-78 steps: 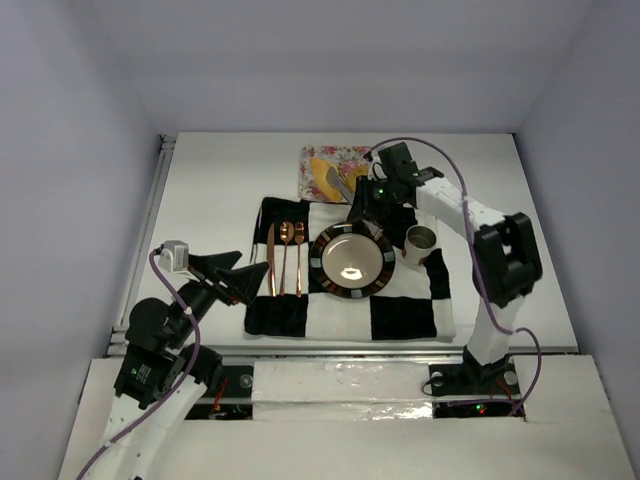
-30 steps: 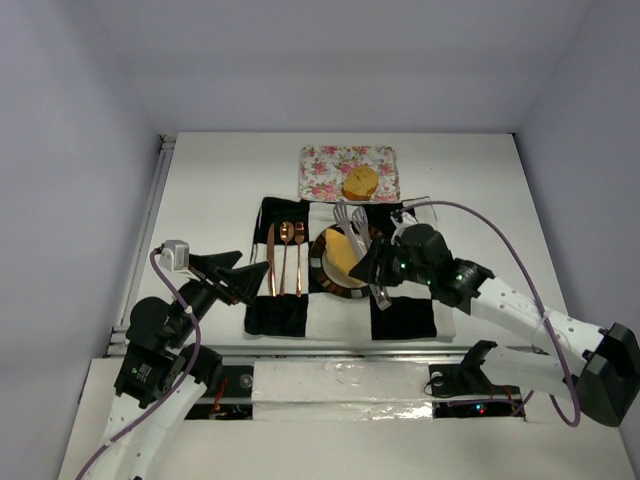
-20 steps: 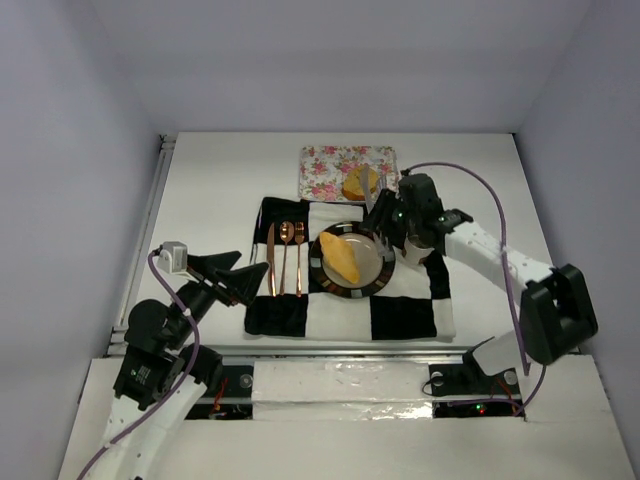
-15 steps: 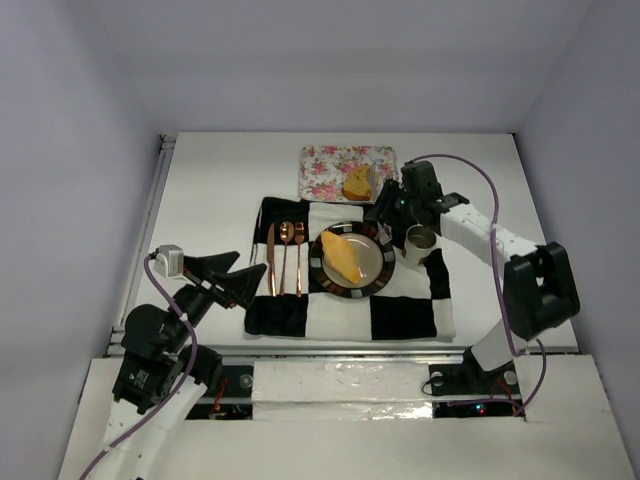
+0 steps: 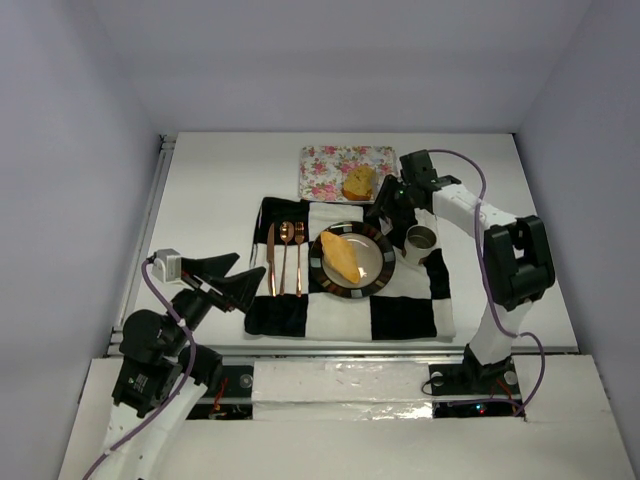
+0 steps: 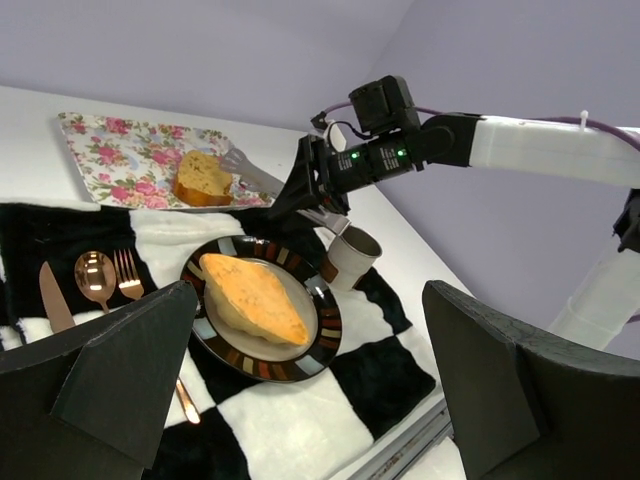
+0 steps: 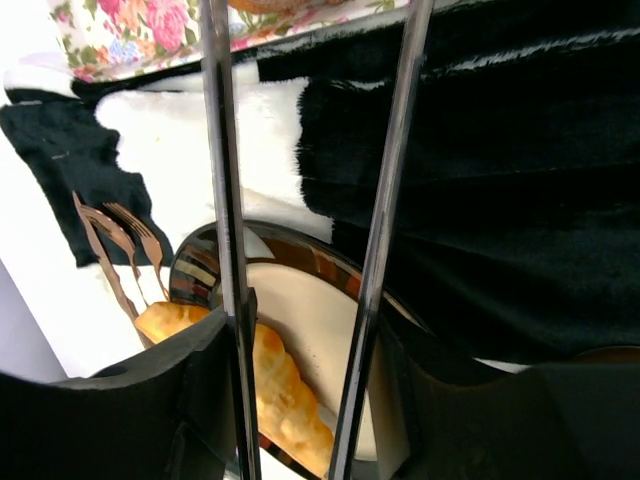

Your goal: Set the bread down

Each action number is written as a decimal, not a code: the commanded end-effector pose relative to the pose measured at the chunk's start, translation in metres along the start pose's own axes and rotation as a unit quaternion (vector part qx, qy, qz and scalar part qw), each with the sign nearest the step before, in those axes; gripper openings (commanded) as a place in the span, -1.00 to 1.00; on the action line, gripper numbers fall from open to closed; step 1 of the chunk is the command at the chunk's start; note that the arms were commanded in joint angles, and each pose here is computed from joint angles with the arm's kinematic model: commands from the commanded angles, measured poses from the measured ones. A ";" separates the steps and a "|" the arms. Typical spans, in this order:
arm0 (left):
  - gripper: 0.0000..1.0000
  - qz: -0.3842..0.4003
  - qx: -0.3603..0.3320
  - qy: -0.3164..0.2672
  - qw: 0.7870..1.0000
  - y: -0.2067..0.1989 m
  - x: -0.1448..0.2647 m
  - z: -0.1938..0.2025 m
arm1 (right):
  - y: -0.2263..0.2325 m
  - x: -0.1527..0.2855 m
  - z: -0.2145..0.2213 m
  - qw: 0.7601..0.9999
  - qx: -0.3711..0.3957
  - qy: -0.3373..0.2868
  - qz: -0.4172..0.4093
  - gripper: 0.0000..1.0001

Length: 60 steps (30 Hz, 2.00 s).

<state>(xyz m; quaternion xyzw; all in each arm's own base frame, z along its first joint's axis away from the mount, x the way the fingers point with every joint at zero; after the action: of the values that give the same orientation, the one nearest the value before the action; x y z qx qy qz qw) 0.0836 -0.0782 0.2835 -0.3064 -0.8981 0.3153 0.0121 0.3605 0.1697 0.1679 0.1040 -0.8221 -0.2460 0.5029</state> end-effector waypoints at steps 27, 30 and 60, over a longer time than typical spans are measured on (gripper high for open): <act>0.93 0.028 -0.011 -0.023 0.999 -0.006 -0.001 -0.007 | 0.024 0.115 0.081 0.984 0.066 -0.029 -0.164 -0.66; 0.93 0.026 -0.010 -0.020 0.999 -0.006 -0.002 -0.006 | 0.019 0.133 0.122 0.981 0.066 -0.016 -0.183 -0.66; 0.93 0.010 -0.010 -0.008 1.000 0.000 -0.008 -0.004 | -0.033 0.167 0.201 0.993 0.038 -0.005 -0.114 -0.01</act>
<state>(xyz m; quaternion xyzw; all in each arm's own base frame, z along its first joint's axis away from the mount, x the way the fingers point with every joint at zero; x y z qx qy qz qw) 0.0886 -0.0792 0.2827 -0.3019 -0.9005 0.3124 0.0182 0.0942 0.1303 0.1755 0.1990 -0.7870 -0.2686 0.5186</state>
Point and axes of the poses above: each gripper's point midway between its finger pads, its own x axis back along the fingers, its own y axis along the line the jaws close on, z = x × y, the point moved 9 cm from there along x, back along the fingers, and after that the axes turned 5 degrees about x, right-handed, at the moved point
